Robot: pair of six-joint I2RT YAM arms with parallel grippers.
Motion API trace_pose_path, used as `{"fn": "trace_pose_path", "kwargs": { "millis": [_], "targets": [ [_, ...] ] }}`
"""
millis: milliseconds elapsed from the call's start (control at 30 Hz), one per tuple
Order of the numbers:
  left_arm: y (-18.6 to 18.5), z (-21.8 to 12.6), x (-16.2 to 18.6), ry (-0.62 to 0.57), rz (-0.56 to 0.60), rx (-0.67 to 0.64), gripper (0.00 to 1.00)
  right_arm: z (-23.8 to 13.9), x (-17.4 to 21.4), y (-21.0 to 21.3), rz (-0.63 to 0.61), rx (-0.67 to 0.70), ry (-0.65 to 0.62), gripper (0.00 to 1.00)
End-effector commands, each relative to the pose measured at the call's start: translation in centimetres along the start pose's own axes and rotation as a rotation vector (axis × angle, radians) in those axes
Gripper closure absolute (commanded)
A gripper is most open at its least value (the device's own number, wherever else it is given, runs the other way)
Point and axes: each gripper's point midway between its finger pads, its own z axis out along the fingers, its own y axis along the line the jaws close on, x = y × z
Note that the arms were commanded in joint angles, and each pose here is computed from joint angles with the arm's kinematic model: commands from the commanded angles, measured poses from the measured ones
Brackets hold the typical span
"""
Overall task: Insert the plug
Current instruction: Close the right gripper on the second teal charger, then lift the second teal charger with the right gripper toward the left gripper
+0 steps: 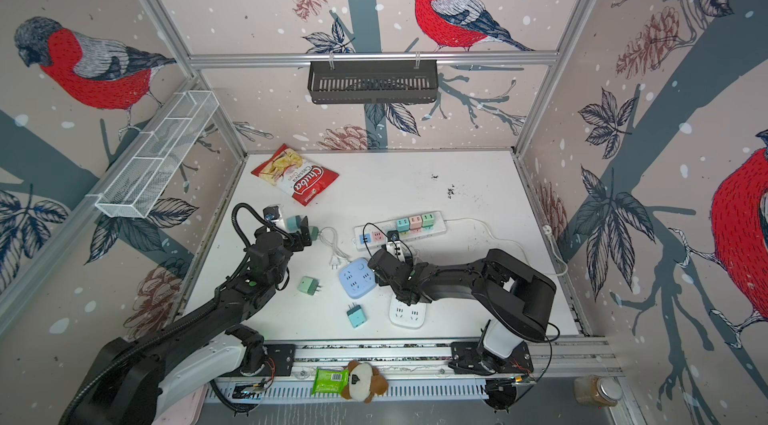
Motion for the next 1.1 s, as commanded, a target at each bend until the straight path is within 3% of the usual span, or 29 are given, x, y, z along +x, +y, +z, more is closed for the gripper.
{"fn": "trace_pose_path", "kwargs": {
  "millis": [0, 267, 533, 667, 1067],
  "targets": [
    [-0.1, -0.1, -1.1, -0.045, -0.03, 0.008, 0.03, 0.7, -0.6, 0.2, 0.005, 0.007, -0.01, 0.28],
    [-0.2, 0.0, -1.1, -0.041, -0.025, 0.012, 0.03, 1.8, -1.0, -0.1, -0.014, 0.056, -0.017, 0.32],
    [-0.3, 0.1, -1.0, -0.037, -0.021, 0.015, 0.03, 1.9, -0.8, -0.6, -0.024, 0.071, -0.026, 0.52],
    [-0.2, -0.1, -1.2, -0.045, -0.027, 0.013, 0.03, 1.8, -0.9, -0.5, -0.028, 0.068, -0.028, 0.57],
    [-0.1, 0.0, -1.1, -0.039, -0.026, 0.004, 0.03, -0.5, -2.3, 0.9, -0.062, -0.015, -0.135, 0.62]
  ]
}}
